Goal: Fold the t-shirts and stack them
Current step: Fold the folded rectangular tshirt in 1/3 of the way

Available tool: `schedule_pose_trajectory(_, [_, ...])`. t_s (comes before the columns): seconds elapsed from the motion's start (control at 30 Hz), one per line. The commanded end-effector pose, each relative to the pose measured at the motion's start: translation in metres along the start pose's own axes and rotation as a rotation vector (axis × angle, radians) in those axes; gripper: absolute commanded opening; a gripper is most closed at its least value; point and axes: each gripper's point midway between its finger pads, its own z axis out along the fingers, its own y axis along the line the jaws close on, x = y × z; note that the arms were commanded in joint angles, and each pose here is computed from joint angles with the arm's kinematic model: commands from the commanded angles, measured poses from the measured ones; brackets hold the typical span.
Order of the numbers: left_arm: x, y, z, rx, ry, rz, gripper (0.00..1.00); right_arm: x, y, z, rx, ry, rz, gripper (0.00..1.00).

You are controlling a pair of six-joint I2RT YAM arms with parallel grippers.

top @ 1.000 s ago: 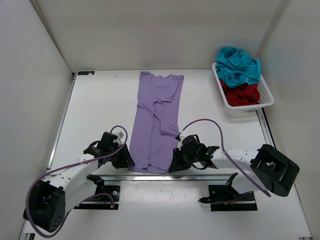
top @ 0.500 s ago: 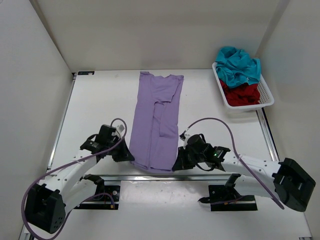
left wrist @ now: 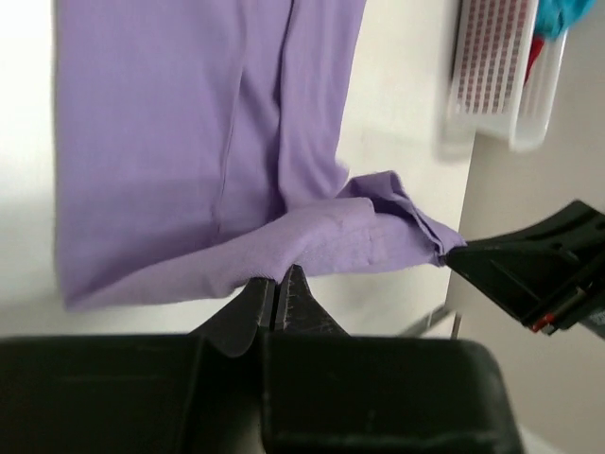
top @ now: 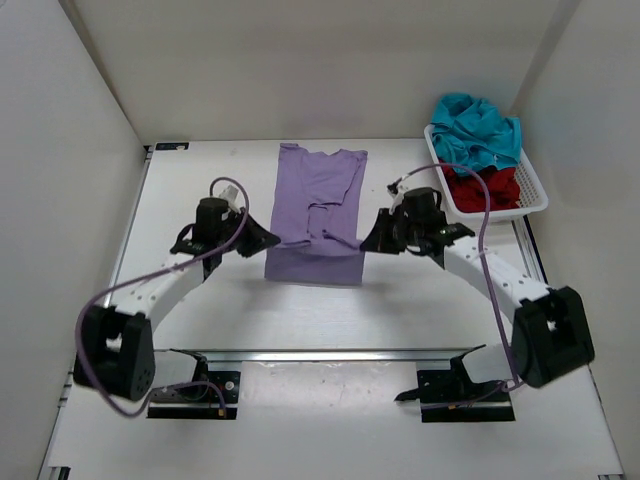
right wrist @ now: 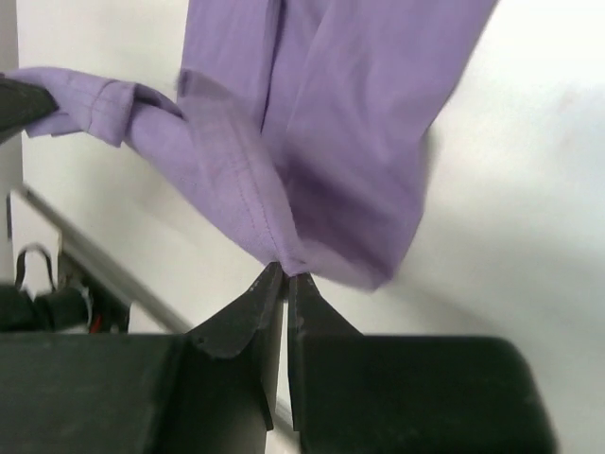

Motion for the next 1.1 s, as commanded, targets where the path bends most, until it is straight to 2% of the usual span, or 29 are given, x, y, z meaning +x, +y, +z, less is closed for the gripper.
schedule_pose_trajectory(0.0, [-0.063, -0.031, 0.022, 0.066, -0.165, 0.01, 0.0, -0.051, -0.013, 0.005, 0.002, -0.075, -0.062, 0.0])
schedule_pose_trajectory(0.27, [-0.117, -0.01, 0.094, -0.014, -0.171, -0.037, 0.0, -0.106, -0.054, 0.054, -0.031, -0.062, -0.005, 0.0])
schedule_pose_trajectory(0.53, [-0.142, 0.014, 0.149, -0.072, -0.136, -0.064, 0.0, -0.13, -0.085, 0.102, -0.027, -0.009, 0.03, 0.0])
schedule_pose_trajectory(0.6, [-0.141, 0.015, 0.159, -0.069, -0.122, -0.063, 0.04, -0.136, -0.092, 0.112, -0.015, 0.003, 0.035, 0.0])
schedule_pose_trajectory(0.63, [-0.147, 0.017, 0.162, -0.071, -0.133, -0.067, 0.07, -0.133, -0.095, 0.117, -0.008, 0.021, 0.039, 0.0])
schedule_pose_trajectory(0.7, [-0.144, 0.029, 0.165, -0.088, -0.108, -0.099, 0.2, -0.143, -0.094, 0.12, 0.01, 0.02, 0.021, 0.02])
schedule_pose_trajectory(0.73, [-0.144, 0.03, 0.166, -0.093, -0.11, -0.111, 0.23, -0.141, -0.098, 0.124, 0.022, 0.029, 0.017, 0.03])
schedule_pose_trajectory(0.8, [-0.151, 0.026, 0.162, -0.059, -0.128, -0.119, 0.37, -0.151, -0.095, 0.122, 0.034, 0.01, 0.005, 0.09])
schedule_pose_trajectory(0.83, [-0.155, 0.023, 0.158, -0.045, -0.143, -0.12, 0.41, -0.145, -0.093, 0.124, 0.034, 0.026, 0.008, 0.14])
schedule_pose_trajectory(0.87, [-0.155, 0.018, 0.155, -0.038, -0.147, -0.117, 0.42, -0.15, -0.086, 0.121, 0.026, 0.016, -0.005, 0.17])
schedule_pose_trajectory(0.93, [-0.156, 0.019, 0.138, -0.049, -0.19, -0.125, 0.38, -0.154, -0.087, 0.11, 0.066, -0.003, -0.016, 0.27])
schedule_pose_trajectory(1.0, [-0.152, 0.015, 0.12, -0.024, -0.234, -0.135, 0.36, -0.159, -0.084, 0.097, 0.117, -0.03, -0.034, 0.3])
schedule_pose_trajectory(1.07, [-0.131, 0.0, 0.112, 0.018, -0.225, -0.098, 0.35, -0.152, -0.081, 0.086, 0.154, -0.057, -0.035, 0.31])
